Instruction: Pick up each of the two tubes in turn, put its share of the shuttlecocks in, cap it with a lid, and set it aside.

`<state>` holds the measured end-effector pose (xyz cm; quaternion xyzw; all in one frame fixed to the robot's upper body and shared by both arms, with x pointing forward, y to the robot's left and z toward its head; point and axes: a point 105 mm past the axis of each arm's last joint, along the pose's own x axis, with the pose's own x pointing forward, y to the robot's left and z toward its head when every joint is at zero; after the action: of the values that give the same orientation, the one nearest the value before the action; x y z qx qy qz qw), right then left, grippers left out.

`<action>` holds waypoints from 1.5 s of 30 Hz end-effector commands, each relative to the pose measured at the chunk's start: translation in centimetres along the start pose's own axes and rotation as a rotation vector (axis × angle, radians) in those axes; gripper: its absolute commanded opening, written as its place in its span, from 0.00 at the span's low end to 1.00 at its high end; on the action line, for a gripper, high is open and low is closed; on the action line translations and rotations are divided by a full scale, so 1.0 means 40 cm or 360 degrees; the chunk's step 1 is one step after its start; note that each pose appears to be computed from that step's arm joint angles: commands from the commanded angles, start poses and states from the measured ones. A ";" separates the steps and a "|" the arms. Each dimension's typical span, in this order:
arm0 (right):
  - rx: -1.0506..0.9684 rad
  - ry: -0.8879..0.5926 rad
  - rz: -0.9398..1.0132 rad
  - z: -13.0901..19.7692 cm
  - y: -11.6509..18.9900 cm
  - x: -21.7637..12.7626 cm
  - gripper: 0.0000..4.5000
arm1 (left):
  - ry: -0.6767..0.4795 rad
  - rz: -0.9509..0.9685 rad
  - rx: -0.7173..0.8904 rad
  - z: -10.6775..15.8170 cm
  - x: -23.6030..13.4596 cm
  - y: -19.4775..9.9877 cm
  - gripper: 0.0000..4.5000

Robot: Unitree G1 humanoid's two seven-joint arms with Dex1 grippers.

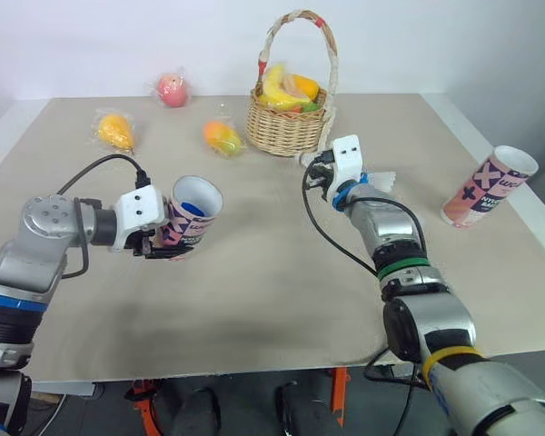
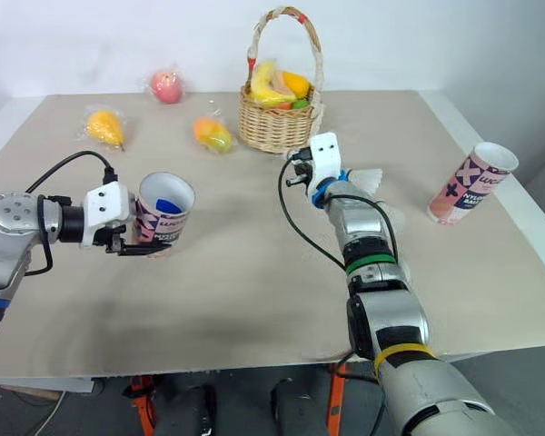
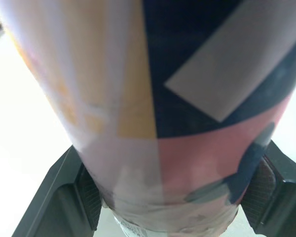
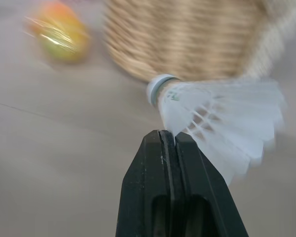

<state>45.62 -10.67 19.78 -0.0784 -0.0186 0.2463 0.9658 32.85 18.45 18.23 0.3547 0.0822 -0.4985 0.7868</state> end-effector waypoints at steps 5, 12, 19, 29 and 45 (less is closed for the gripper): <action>-0.0596 -0.0482 0.0976 0.252 0.171 -0.216 0.03 | -0.0006 -0.0102 -0.0033 -0.001 -0.003 -0.016 0.73; -0.0893 -0.0406 0.1528 0.282 0.298 -0.306 0.03 | -0.0017 -0.0261 -0.0078 -0.009 0.022 -0.039 0.73; -0.1139 -0.0310 0.1647 0.242 0.367 -0.255 0.03 | 0.0007 -0.0366 -0.0052 -0.018 0.044 -0.060 0.73; -0.1378 -0.0221 0.1627 0.207 0.367 -0.199 0.03 | 0.0049 -0.0418 -0.0042 -0.044 0.052 -0.085 0.73; -0.0748 -0.0242 0.1640 0.291 0.285 -0.249 0.69 | -0.0002 -0.0408 -0.0044 -0.038 0.063 -0.083 0.73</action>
<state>30.00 -2.92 28.30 -0.2742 -0.0819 0.7099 0.6435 32.06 17.13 15.77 0.3389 0.1098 -0.5780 0.7342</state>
